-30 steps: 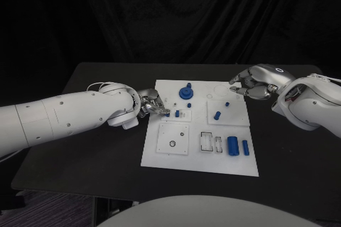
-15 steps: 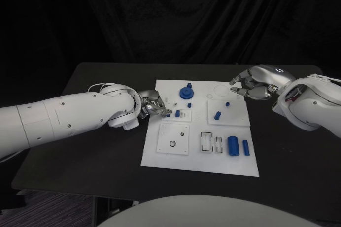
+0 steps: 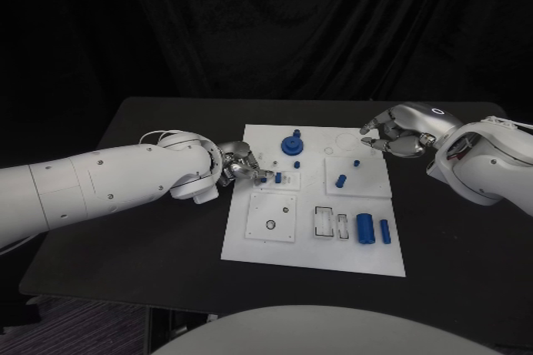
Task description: Assemble the parts on the task board
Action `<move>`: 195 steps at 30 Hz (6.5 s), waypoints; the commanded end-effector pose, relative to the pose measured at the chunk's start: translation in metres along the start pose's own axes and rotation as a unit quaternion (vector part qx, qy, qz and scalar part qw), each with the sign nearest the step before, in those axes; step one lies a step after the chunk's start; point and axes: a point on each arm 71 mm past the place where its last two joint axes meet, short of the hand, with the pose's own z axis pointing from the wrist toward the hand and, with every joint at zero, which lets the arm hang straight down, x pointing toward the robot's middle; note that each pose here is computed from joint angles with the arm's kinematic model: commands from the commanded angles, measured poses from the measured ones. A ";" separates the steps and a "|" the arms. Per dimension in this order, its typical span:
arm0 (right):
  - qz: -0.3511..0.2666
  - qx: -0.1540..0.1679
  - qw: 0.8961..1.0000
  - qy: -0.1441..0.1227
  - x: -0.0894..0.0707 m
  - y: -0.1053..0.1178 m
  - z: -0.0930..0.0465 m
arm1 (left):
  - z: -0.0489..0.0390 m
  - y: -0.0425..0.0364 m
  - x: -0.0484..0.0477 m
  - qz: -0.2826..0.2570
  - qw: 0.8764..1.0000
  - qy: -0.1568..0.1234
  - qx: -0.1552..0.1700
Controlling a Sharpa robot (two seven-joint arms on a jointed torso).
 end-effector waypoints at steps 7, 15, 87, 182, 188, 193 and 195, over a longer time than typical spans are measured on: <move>-0.001 0.011 1.000 0.009 0.002 -0.001 -0.001 | 0.0015 0.0023 0.0041 0.002 1.000 0.011 -0.005; -0.001 0.012 1.000 0.010 0.002 -0.001 -0.001 | 0.0018 0.0038 0.0038 0.002 1.000 0.012 -0.011; 0.018 0.029 0.999 0.026 0.006 -0.005 -0.001 | 0.0001 0.0001 -0.0059 0.015 0.998 -0.050 0.037; 0.024 0.022 0.999 0.020 0.006 -0.002 0.001 | 0.0580 -0.0727 -0.0049 0.337 0.891 -0.092 0.290; 0.024 0.023 0.999 0.020 0.006 -0.003 0.001 | 0.0587 -0.0715 -0.0051 0.337 0.890 -0.099 0.291; 0.025 0.024 0.999 0.020 0.006 -0.003 0.001 | 0.0580 -0.0714 -0.0061 0.337 0.887 -0.112 0.297; 0.026 0.024 0.999 0.021 0.006 -0.003 0.001 | 0.0573 -0.0716 -0.0066 0.337 0.884 -0.119 0.301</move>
